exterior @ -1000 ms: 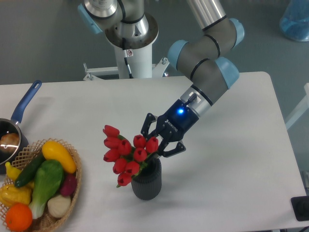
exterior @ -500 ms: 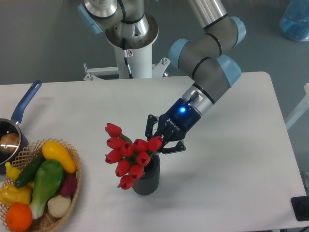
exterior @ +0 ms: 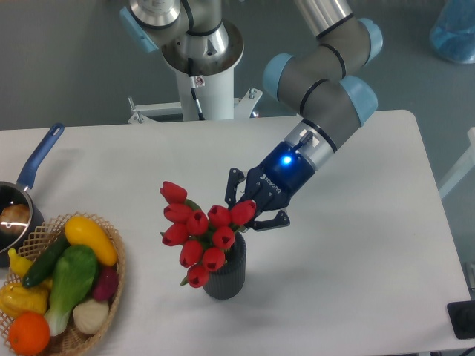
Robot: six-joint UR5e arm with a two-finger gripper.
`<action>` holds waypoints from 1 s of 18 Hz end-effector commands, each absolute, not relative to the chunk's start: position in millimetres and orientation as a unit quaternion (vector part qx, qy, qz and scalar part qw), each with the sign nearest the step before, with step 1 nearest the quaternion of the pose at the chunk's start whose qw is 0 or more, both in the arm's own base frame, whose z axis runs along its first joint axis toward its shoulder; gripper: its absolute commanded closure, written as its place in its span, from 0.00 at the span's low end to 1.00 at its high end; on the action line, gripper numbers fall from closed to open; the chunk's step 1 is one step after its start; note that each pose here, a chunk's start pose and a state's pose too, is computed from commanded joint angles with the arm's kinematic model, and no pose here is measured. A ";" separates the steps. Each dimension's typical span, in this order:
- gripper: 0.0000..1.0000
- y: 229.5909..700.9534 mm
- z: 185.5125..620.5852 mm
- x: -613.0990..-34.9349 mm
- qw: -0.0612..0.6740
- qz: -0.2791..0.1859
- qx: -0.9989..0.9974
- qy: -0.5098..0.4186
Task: Pick up the flowers from the vase
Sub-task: 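Close the gripper on the tulip stems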
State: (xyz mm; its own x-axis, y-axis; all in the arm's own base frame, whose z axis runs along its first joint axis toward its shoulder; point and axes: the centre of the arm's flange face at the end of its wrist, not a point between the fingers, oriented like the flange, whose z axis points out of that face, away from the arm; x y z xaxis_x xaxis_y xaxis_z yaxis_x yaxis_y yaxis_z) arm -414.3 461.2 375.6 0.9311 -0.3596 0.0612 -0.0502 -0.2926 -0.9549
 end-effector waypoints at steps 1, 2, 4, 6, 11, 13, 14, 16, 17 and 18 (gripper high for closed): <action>0.93 460.6 383.9 -412.5 0.584 -0.135 -0.791 0.126; 0.93 459.7 391.4 -412.0 0.588 -0.136 -0.788 0.123; 0.93 454.9 398.1 -413.8 0.591 -0.134 -0.786 0.118; 0.93 453.3 403.6 -412.4 0.593 -0.131 -0.785 0.120; 0.93 445.8 423.6 -409.9 0.612 -0.132 -0.771 0.119; 0.93 445.6 427.2 -408.9 0.617 -0.133 -0.766 0.120; 0.93 445.0 430.8 -409.5 0.617 -0.131 -0.766 0.121; 0.93 445.6 434.3 -408.4 0.622 -0.130 -0.762 0.125; 0.93 446.0 437.6 -408.9 0.625 -0.130 -0.759 0.127; 0.93 446.8 441.6 -410.2 0.627 -0.129 -0.757 0.129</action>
State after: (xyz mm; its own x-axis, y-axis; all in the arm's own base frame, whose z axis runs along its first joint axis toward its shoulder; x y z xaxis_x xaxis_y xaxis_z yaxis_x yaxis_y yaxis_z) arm -410.2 446.8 441.6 0.9333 -0.3575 0.0335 -0.0335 -0.1795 -0.9832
